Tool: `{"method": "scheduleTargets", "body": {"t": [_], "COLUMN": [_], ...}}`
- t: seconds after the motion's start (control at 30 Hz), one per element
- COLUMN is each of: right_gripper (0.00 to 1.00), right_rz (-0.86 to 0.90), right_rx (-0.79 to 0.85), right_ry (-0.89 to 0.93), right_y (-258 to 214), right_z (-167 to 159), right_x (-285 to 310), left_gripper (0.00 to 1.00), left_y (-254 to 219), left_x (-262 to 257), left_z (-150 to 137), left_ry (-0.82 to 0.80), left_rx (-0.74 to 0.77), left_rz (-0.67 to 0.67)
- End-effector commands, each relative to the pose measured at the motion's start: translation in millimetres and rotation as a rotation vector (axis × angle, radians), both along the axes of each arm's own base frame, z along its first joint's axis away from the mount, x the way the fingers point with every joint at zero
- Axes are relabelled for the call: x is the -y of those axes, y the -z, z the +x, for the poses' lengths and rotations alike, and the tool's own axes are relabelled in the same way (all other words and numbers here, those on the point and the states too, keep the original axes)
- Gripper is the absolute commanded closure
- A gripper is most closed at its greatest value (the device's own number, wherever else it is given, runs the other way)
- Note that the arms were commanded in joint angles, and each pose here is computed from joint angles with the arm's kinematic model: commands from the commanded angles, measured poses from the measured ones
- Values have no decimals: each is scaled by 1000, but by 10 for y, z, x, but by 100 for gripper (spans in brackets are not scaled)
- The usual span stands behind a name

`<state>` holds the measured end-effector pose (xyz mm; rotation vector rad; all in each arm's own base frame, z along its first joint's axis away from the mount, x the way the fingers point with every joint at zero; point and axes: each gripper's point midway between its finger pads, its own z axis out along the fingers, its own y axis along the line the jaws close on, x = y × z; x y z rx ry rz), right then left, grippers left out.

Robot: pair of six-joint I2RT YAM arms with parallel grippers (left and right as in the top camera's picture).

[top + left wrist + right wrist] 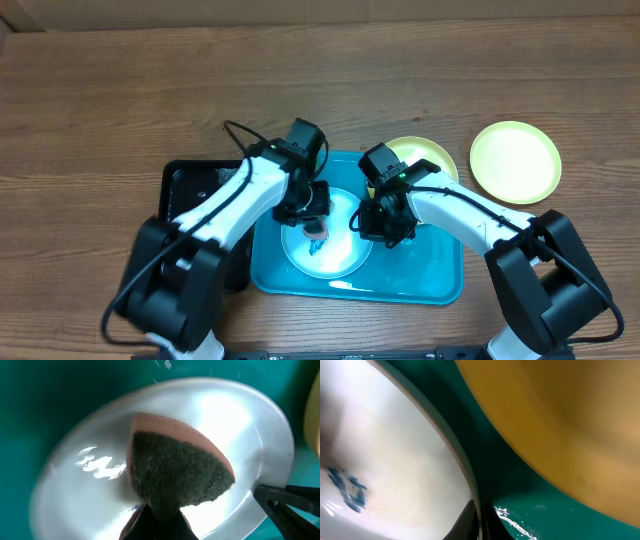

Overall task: Clean dirty plates on tray and stack at the side
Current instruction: 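Lift the sponge from the black tray onto the white plate, left gripper, then scrub the white plate with the sponge in the left gripper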

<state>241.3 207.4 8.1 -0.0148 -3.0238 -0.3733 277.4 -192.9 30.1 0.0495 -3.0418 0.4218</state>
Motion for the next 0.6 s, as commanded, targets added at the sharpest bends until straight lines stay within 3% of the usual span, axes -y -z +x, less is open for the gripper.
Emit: {"method": "scheduleTargets", "body": {"t": [0.0,0.23,0.57], "right_gripper": [96,96,96], "right_rz": [56,151,155], "right_rx": [-20,-57,-53], "right_ry": [-32,-14,-11], "right_y": [8,-57,-60], "right_z": [-32,-65,-52], "right_x": [-135,-302,-312], "left_gripper": [96,96,96], "left_y": [28,39,189], "left_x": [226,229,-564], "left_z": [-81,-120,-113], "left_ry": [18,53,91], "left_rx": [-83,-92,-36], "left_rz": [-116,-123,322]}}
